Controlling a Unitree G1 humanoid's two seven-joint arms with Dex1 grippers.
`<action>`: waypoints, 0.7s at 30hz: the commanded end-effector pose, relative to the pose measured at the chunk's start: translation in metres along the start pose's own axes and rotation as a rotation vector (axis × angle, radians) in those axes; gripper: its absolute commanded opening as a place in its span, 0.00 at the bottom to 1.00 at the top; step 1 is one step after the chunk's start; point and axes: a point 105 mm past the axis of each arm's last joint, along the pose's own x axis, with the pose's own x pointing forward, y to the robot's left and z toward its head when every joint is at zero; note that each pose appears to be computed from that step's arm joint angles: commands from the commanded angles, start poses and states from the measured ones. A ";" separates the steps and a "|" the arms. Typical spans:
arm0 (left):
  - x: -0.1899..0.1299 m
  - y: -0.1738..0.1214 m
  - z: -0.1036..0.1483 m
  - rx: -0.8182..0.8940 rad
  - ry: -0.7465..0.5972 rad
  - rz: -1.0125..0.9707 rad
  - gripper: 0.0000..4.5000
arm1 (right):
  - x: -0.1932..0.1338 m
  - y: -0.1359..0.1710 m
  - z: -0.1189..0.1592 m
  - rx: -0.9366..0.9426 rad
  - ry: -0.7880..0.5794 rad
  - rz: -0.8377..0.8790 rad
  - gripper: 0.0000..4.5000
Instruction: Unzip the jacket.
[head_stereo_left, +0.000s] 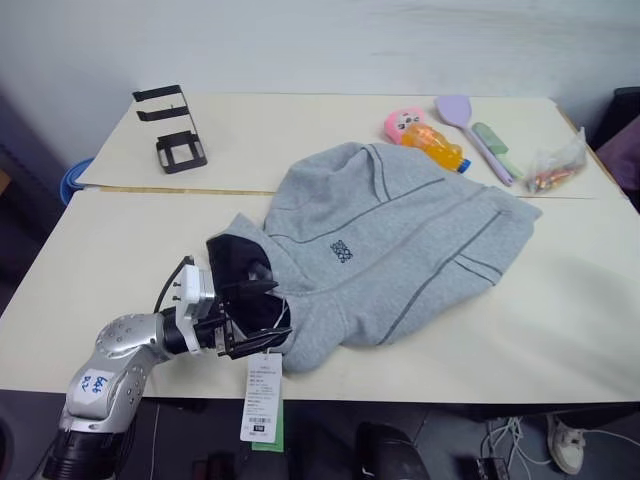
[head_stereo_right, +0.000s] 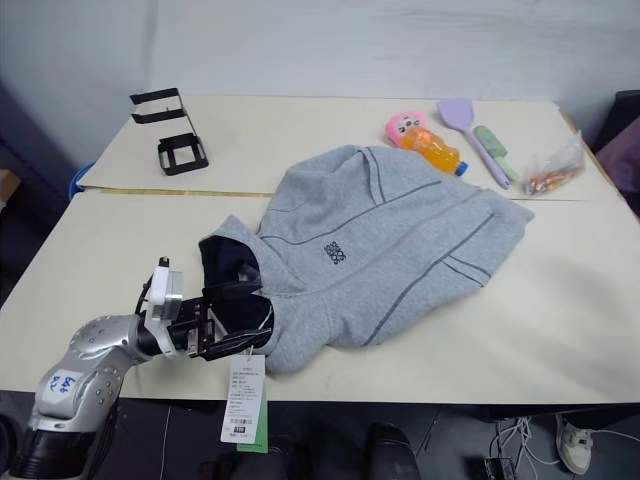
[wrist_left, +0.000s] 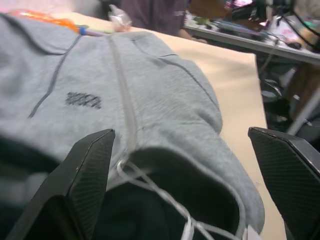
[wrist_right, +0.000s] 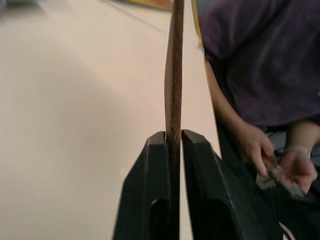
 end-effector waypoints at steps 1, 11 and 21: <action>-0.004 0.005 0.007 0.051 0.020 -0.015 1.00 | 0.002 -0.005 0.016 -0.040 -0.092 0.015 0.41; -0.034 0.015 0.011 0.051 0.094 0.075 1.00 | -0.022 0.084 0.118 -0.095 -0.465 0.529 0.99; -0.048 0.016 0.004 0.071 0.173 0.084 1.00 | -0.046 0.238 0.158 -0.220 -0.614 1.092 0.99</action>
